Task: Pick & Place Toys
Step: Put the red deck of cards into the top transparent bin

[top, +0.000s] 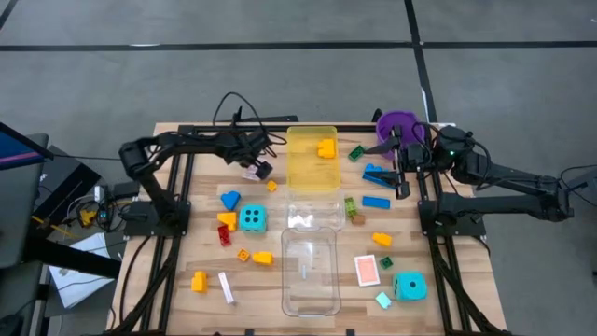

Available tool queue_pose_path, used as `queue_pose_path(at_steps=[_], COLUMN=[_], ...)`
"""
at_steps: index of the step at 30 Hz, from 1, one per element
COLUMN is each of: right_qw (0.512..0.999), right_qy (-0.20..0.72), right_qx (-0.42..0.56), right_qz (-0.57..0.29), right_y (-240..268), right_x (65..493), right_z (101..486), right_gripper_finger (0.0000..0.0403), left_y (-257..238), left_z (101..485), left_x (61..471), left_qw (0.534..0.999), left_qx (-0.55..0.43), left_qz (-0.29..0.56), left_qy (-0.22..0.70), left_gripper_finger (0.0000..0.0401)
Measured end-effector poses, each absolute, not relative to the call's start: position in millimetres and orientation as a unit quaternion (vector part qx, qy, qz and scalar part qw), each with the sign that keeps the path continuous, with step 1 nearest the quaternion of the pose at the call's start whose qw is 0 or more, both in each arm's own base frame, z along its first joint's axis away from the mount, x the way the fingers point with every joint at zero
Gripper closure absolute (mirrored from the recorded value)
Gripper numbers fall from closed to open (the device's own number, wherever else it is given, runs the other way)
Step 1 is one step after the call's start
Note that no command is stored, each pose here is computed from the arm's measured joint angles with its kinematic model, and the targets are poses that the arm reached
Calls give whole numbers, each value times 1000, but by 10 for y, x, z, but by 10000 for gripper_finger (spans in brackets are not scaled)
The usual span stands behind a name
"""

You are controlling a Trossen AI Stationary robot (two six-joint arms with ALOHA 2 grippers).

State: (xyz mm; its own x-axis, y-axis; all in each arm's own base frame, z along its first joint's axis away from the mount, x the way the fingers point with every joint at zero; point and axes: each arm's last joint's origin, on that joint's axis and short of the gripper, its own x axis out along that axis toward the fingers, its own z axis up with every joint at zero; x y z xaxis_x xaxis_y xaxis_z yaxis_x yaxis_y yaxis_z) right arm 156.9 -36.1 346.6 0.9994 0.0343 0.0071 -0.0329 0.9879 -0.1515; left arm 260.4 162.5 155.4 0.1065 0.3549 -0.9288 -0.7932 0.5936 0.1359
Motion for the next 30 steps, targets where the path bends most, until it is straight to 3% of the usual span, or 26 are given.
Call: queue_pose_path(at_steps=[7, 20, 30], right_qw=[997, 997, 997], right_qy=[-6, -12, -10], right_qx=[-76, -78, -77], right_qz=[17, 16, 16], right_y=[-360, -339, -339], right_x=[1564, 1492, 1492], right_z=[3469, 3494, 3490], right_gripper_finger=[154, 154, 154], left_y=[1591, 1546, 1486], left_z=[1493, 1494, 1514], left_x=[2635, 2669, 2756], left_qw=[702, 711, 736], left_qx=[-264, -254, -231], left_qz=[402, 391, 372], left_qy=[526, 526, 516], left_gripper_finger=[5, 9, 65])
